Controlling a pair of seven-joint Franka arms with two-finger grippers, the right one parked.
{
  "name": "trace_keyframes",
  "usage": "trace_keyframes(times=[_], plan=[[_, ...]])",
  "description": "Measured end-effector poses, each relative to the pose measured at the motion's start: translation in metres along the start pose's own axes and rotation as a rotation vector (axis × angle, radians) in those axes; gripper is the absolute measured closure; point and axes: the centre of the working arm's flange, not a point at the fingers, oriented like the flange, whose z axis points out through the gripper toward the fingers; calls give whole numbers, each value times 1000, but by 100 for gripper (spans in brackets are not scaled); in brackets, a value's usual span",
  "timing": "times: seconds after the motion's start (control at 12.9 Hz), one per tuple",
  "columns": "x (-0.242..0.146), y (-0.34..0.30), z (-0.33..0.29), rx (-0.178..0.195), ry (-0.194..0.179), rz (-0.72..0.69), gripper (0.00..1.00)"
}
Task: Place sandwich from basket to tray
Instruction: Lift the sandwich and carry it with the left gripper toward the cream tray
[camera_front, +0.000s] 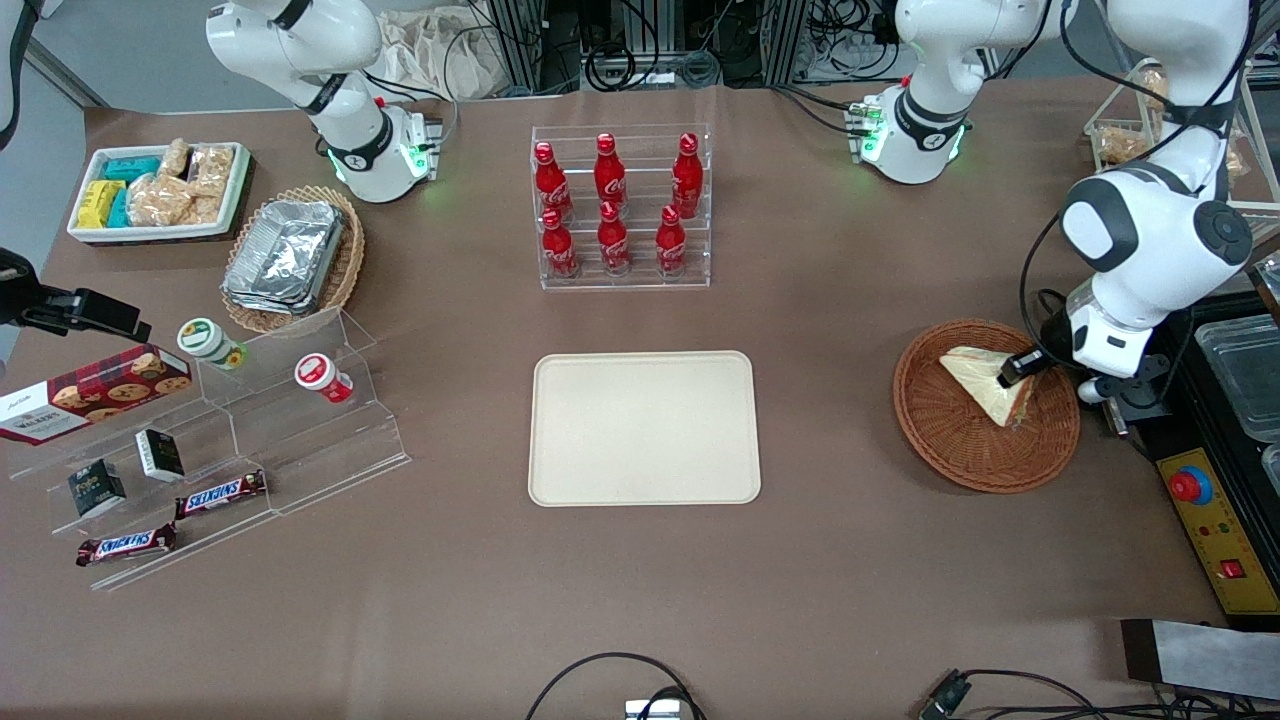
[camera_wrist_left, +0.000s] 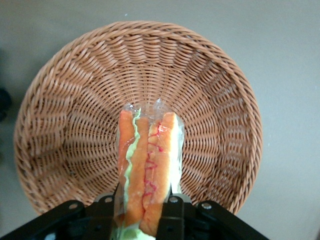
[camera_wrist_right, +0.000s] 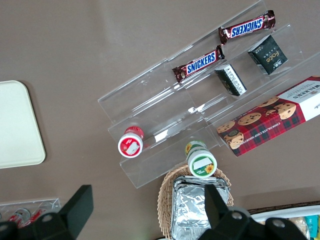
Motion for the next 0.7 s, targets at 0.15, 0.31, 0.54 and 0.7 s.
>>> trace_keyframes(times=[0.15, 0.31, 0.54, 0.7], plan=[[-5, 18, -11, 35, -24, 89, 71], [-9, 40, -20, 39, -32, 151, 71], [-20, 72, -22, 57, -28, 255, 71], [-29, 94, -21, 62, -29, 312, 71]])
